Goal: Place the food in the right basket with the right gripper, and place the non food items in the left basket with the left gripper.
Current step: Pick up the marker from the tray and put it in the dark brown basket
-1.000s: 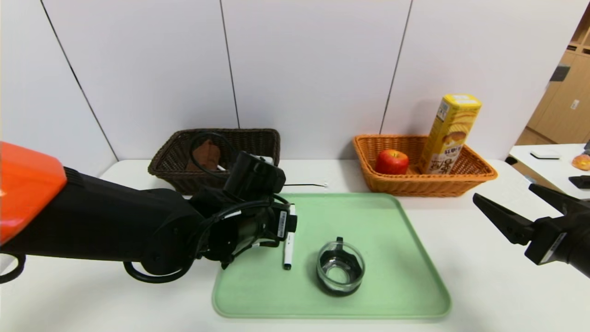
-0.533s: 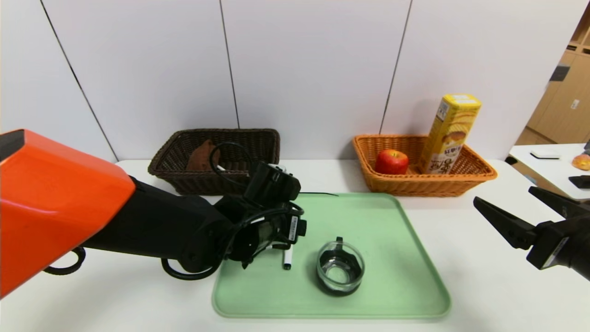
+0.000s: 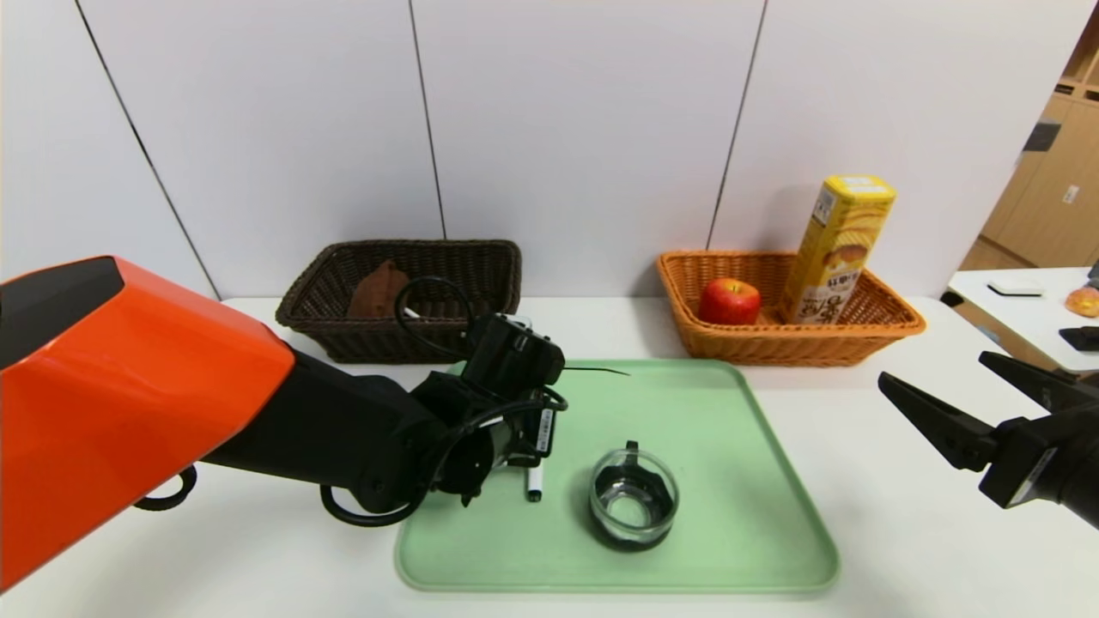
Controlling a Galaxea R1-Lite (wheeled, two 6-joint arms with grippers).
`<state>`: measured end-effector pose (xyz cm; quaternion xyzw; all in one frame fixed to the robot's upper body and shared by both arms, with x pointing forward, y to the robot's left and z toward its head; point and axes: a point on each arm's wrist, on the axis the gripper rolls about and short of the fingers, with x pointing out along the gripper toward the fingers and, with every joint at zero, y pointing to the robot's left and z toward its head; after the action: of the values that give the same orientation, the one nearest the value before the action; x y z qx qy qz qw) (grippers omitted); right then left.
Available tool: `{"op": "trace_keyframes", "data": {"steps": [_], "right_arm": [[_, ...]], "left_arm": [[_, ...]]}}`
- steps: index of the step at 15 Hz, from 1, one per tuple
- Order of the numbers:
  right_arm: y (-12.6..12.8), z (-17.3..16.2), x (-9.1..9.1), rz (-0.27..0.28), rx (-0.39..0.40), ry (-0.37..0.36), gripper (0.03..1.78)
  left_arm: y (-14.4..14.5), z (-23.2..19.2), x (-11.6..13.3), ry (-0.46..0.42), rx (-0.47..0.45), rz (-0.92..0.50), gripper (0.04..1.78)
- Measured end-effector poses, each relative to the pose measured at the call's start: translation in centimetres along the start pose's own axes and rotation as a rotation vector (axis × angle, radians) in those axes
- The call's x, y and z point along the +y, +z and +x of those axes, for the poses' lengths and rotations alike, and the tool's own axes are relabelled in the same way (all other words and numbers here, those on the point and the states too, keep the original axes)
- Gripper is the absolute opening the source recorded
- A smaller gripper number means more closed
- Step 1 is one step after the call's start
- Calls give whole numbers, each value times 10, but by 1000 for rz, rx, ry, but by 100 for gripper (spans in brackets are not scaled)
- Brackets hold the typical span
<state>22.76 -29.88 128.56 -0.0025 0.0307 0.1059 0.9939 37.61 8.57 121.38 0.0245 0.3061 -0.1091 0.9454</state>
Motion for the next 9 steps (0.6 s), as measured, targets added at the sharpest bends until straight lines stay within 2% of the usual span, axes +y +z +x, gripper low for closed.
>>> {"op": "trace_keyframes", "data": {"steps": [2,5,6,7,9], "right_arm": [[0,0,0,0,0,0,170],[0,0,0,0,0,-2,170],[0,0,0,0,0,-2,170],[0,0,0,0,0,-2,170],[-1,0,0,0,1,-3,170]], "left_arm": [[0,0,0,9,-2,3,101],[0,0,0,10,0,2,78],[0,0,0,10,0,2,57],[0,0,0,11,0,3,20],[1,-1,0,10,-2,4,20]]}}
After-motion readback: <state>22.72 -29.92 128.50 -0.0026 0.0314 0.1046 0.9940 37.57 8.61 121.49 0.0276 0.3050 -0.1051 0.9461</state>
